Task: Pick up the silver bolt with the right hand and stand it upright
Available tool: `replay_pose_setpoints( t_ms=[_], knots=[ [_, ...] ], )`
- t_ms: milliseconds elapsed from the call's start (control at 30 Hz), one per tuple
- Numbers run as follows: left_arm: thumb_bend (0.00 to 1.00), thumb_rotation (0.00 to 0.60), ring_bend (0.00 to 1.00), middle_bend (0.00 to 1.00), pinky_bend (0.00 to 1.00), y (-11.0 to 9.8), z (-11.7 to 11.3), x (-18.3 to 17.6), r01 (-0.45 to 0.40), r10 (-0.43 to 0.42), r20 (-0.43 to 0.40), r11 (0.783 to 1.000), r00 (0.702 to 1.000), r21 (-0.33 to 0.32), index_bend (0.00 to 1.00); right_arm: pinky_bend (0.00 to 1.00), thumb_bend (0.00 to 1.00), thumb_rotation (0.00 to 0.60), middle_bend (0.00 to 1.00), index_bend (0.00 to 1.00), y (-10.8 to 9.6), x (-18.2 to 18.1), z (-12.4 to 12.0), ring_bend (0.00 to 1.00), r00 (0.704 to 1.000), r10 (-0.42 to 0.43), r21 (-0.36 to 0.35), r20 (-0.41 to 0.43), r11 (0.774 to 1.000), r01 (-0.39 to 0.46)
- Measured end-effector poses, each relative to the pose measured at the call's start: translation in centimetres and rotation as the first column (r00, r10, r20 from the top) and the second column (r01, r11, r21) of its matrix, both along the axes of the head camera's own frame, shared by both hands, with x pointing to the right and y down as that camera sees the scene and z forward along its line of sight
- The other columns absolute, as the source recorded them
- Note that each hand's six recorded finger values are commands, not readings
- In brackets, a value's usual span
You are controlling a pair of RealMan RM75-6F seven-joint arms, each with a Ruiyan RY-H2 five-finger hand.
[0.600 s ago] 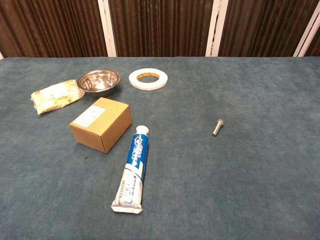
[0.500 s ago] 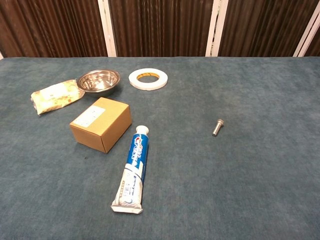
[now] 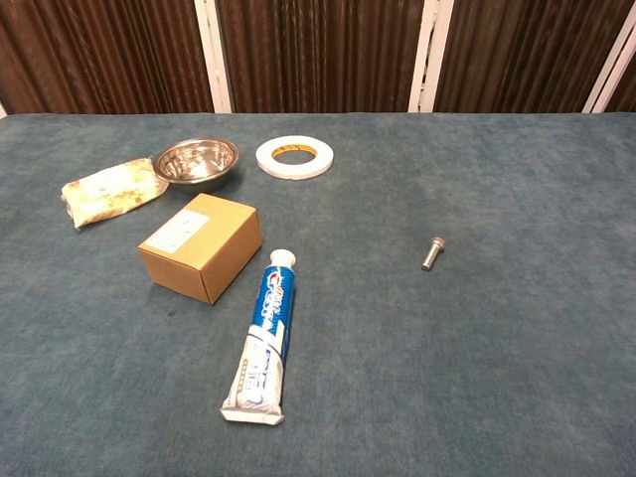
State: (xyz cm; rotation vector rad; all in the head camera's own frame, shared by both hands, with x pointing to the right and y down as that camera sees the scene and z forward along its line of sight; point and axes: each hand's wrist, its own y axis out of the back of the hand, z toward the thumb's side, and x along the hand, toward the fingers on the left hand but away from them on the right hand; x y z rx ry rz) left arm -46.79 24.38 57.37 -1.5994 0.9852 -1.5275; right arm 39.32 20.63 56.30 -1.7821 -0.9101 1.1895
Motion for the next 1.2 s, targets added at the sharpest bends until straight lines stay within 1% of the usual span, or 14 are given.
replay_pose_setpoints(
  t_ms=[67,167,233,333,433,467,567,667,767,967,1100,1200],
  knots=[
    [0.53,0.600,0.26,0.25,0.36,0.1,-0.2,0.1,-0.004,0.004,-0.004,1.000,1.000,0.003,0.38,0.52,0.09,0.600,0.49,0.17,-0.4,-0.8,-0.1,0.58,1.000,-0.028,0.016,-0.008,0.999,0.028],
    [0.53,0.600,0.27,0.26,0.37,0.1,-0.5,0.3,-0.014,0.014,-0.004,1.000,1.000,0.013,0.39,0.73,0.09,0.600,0.67,0.28,-1.5,-2.1,-0.1,0.79,0.996,-0.086,0.036,-0.032,0.996,0.087],
    [0.53,0.600,0.27,0.26,0.37,0.2,-0.5,0.4,-0.017,0.017,-0.004,1.000,1.000,0.012,0.39,0.79,0.09,0.600,0.74,0.32,-2.0,-2.8,0.2,0.85,0.992,-0.120,0.025,-0.047,0.992,0.122],
    [0.53,0.600,0.27,0.26,0.37,0.2,-0.3,0.4,-0.015,0.015,-0.002,1.000,1.000,0.004,0.39,0.85,0.09,0.600,0.80,0.37,-2.8,-4.2,1.1,0.91,0.982,-0.181,-0.031,-0.060,0.983,0.179],
    [0.53,0.600,0.27,0.26,0.37,0.2,-0.3,0.2,-0.008,0.008,-0.002,1.000,1.000,0.000,0.39,0.89,0.09,0.600,0.84,0.42,-3.8,-6.0,2.2,0.95,0.963,-0.262,-0.099,-0.067,0.962,0.255],
    [0.53,0.600,0.27,0.26,0.37,0.2,-0.3,0.2,-0.006,0.006,-0.003,1.000,1.000,-0.001,0.39,0.90,0.10,0.600,0.85,0.43,-4.3,-6.8,2.7,0.96,0.952,-0.299,-0.119,-0.070,0.950,0.290],
    [0.53,0.600,0.27,0.26,0.37,0.2,-0.3,0.1,-0.001,0.001,-0.005,1.000,1.000,0.000,0.39,0.92,0.15,0.600,0.87,0.47,-5.6,-9.0,3.8,0.97,0.923,-0.378,-0.150,-0.074,0.919,0.364],
    [0.53,0.600,0.28,0.26,0.37,0.2,-0.4,0.0,0.001,-0.001,-0.007,1.000,1.000,0.001,0.39,0.93,0.19,0.600,0.88,0.48,-6.5,-10.7,5.0,0.98,0.903,-0.425,-0.177,-0.072,0.896,0.407],
    [0.53,0.600,0.29,0.26,0.37,0.2,-0.4,0.0,0.001,-0.001,-0.008,1.000,1.000,0.001,0.39,0.94,0.23,0.600,0.88,0.49,-7.0,-12.2,6.4,0.99,0.888,-0.454,-0.199,-0.065,0.878,0.435],
    [0.53,0.600,0.29,0.27,0.37,0.1,-0.5,-0.1,0.006,-0.006,-0.013,1.000,1.000,0.002,0.39,0.94,0.30,0.600,0.89,0.50,-7.6,-14.1,8.8,0.99,0.879,-0.473,-0.221,-0.059,0.865,0.450],
    [0.53,0.600,0.29,0.27,0.37,0.1,-0.6,-0.2,0.012,-0.012,-0.017,1.000,1.000,0.003,0.39,0.94,0.39,0.600,0.89,0.51,-7.8,-14.5,10.1,0.99,0.873,-0.483,-0.234,-0.072,0.859,0.456],
    [0.53,0.600,0.30,0.27,0.37,0.1,-0.6,-0.3,0.015,-0.015,-0.018,1.000,1.000,0.004,0.39,0.94,0.41,0.600,0.89,0.52,-8.0,-14.9,10.9,0.99,0.869,-0.489,-0.233,-0.081,0.857,0.460]
  ],
)
